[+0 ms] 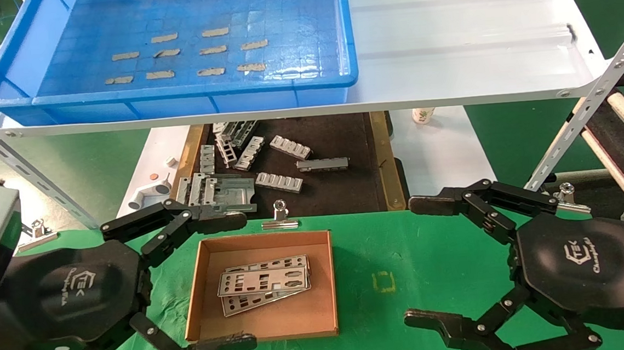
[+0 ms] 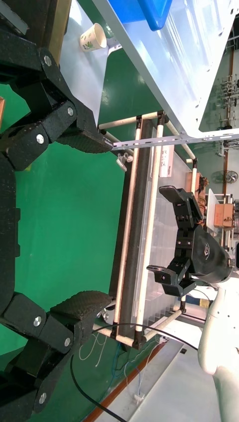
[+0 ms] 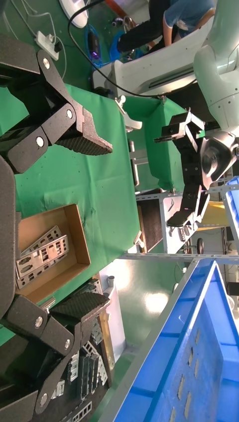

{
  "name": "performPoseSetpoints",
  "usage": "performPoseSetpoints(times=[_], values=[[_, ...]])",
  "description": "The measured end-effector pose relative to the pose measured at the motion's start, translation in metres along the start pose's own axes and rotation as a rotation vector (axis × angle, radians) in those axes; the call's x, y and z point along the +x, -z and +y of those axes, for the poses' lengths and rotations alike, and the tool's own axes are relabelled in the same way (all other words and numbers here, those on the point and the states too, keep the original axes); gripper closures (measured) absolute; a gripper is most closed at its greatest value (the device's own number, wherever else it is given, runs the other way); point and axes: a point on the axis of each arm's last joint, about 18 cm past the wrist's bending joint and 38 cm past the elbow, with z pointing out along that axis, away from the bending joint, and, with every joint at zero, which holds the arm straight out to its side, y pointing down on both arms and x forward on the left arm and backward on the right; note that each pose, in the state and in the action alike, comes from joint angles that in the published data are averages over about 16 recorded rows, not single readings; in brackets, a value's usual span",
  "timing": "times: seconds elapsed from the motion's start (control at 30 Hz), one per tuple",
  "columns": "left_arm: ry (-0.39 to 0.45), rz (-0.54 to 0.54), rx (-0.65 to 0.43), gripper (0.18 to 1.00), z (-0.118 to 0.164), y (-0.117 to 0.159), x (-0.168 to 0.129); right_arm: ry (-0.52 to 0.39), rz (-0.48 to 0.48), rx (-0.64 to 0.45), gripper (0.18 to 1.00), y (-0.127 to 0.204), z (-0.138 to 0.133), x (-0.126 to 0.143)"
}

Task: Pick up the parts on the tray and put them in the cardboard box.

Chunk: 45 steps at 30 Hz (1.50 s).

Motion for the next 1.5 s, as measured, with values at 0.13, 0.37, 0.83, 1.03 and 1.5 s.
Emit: performPoseSetpoints(times=[0.13,0.37,0.83,1.03,1.5], values=[[0.0,0.0,0.0,0.184,0.0,0.0,0.0,0.0,0.0,0.0,0.178,0.0,0.0,0.0],[0.0,0.0,0.0,0.184,0.0,0.0,0.0,0.0,0.0,0.0,0.178,0.0,0.0,0.0],[0.0,0.0,0.0,0.184,0.0,0.0,0.0,0.0,0.0,0.0,0.178,0.0,0.0,0.0],[0.0,0.0,0.0,0.184,0.0,0.0,0.0,0.0,0.0,0.0,0.178,0.0,0.0,0.0],[0.0,0.0,0.0,0.184,0.0,0.0,0.0,0.0,0.0,0.0,0.178,0.0,0.0,0.0]])
